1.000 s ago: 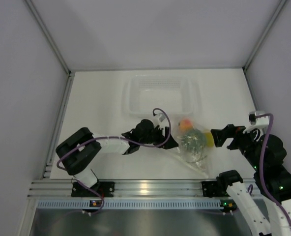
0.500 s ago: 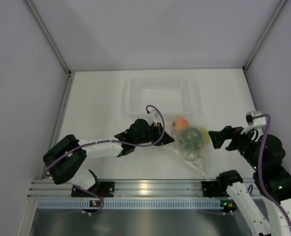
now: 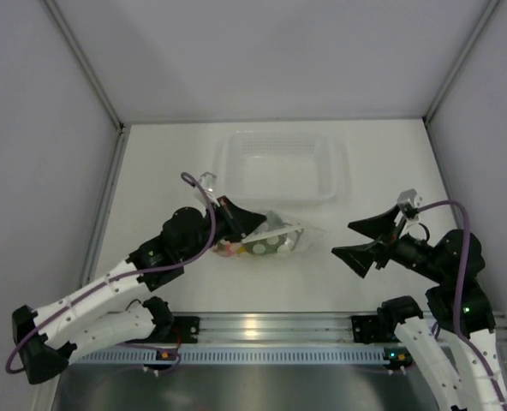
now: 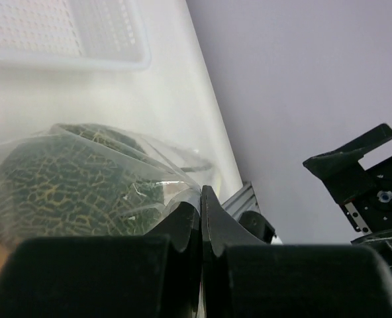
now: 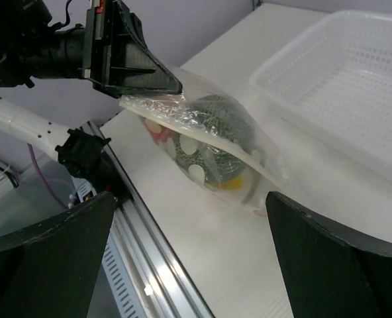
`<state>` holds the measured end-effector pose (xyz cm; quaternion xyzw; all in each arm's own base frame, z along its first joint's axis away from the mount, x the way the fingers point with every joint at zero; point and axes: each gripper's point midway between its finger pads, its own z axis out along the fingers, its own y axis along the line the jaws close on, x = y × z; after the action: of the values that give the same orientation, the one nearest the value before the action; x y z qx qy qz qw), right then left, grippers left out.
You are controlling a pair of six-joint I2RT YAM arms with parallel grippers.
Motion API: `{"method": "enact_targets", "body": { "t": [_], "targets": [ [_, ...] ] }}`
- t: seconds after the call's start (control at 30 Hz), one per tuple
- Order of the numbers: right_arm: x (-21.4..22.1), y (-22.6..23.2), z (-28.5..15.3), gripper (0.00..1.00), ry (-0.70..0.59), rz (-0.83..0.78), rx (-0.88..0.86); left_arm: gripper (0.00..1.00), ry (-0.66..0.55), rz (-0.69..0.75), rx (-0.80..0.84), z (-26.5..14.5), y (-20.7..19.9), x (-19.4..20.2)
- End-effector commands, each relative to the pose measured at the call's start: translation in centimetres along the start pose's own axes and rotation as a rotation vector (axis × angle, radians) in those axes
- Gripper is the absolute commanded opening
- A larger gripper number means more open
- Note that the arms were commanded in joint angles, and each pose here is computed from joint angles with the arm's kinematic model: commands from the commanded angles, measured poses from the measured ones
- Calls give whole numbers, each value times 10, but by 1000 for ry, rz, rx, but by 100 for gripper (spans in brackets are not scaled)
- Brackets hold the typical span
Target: Open the zip-top bag and remove the fake food
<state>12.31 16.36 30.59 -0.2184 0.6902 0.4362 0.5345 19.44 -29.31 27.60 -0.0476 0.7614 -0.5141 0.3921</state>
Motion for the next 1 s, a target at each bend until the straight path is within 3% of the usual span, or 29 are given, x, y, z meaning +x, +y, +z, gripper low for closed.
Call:
{"method": "enact_targets", "body": {
  "t": [0.0,0.23,0.4,0.67,0.8,0.97],
  "targets": [
    [-47,22,-2,99,-141,-173,-76,0,-138,-19,-52,-28,-9,-38],
    [-54,3,23,95,-248,-156,-114,0,-288,-46,-36,-74,-27,-78],
    [-42,-6,33,97,-254,-175,-150,0,-340,-60,13,-97,-47,-97],
    [-23,-17,46,99,-354,-184,-224,0,-347,-102,112,-117,-77,-108],
    [-12,-22,58,98,-326,-188,-236,0,-330,-127,145,-120,-89,-109],
    [-10,-7,65,85,-358,-262,-322,0,-316,-162,183,-123,-101,-111]
  ]
}}
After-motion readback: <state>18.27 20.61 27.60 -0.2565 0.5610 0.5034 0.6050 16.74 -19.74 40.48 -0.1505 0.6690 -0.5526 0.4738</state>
